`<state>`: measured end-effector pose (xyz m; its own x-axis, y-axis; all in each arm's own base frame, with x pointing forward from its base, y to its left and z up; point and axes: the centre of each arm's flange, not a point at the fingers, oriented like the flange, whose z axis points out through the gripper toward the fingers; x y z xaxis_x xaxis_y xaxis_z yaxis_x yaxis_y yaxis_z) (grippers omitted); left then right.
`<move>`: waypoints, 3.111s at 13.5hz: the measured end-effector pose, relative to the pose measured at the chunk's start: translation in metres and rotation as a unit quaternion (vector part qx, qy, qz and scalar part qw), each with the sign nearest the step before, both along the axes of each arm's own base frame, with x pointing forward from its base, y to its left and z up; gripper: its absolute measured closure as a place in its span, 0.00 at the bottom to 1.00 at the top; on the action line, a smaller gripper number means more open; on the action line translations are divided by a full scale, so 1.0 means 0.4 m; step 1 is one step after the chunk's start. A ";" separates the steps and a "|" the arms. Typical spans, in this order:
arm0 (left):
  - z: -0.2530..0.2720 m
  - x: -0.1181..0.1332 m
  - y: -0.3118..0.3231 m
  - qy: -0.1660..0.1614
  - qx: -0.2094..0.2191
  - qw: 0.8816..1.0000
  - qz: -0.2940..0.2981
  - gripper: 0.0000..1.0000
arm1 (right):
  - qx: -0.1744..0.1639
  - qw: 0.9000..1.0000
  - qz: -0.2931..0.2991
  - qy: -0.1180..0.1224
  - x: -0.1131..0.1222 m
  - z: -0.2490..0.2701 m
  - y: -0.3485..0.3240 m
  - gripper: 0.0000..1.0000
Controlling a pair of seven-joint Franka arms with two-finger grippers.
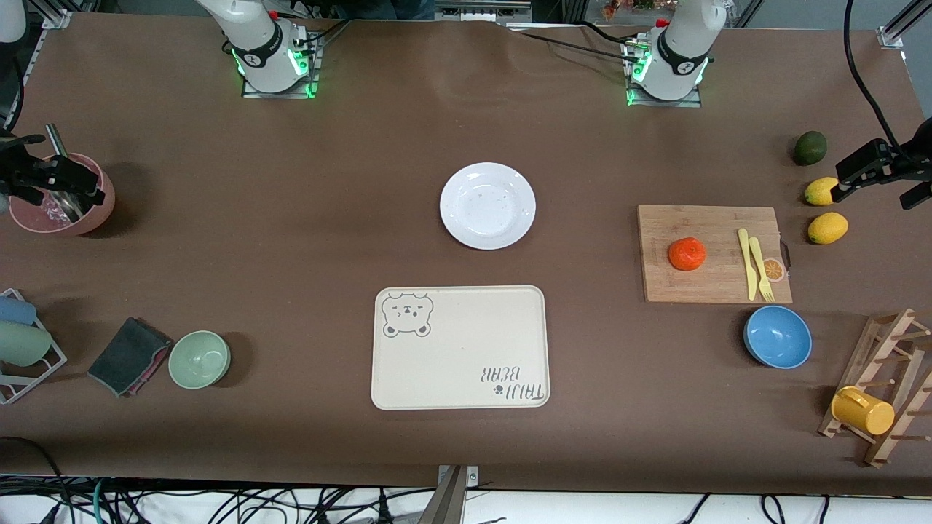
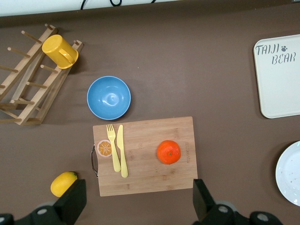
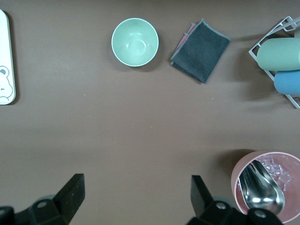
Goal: Place orange and plate with both arms
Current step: 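Move the left gripper toward the orange on the wooden board, then lower the left gripper over the orange and close on it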
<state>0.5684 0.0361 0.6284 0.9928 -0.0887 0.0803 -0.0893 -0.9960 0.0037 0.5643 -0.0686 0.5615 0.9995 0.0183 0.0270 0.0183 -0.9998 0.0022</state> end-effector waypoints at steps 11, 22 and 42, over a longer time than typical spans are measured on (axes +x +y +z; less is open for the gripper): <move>-0.001 -0.001 0.000 0.003 0.000 1.000 0.000 0.00 | -0.001 1.000 0.004 -0.002 0.002 0.000 0.005 0.00; -0.113 0.049 -0.041 0.042 -0.002 0.999 -0.015 0.00 | -0.006 1.000 0.011 -0.005 0.005 0.001 0.021 0.00; -0.962 -0.063 -0.094 0.071 -0.003 0.997 0.010 0.00 | -0.007 1.000 0.011 -0.005 0.006 0.000 0.020 0.00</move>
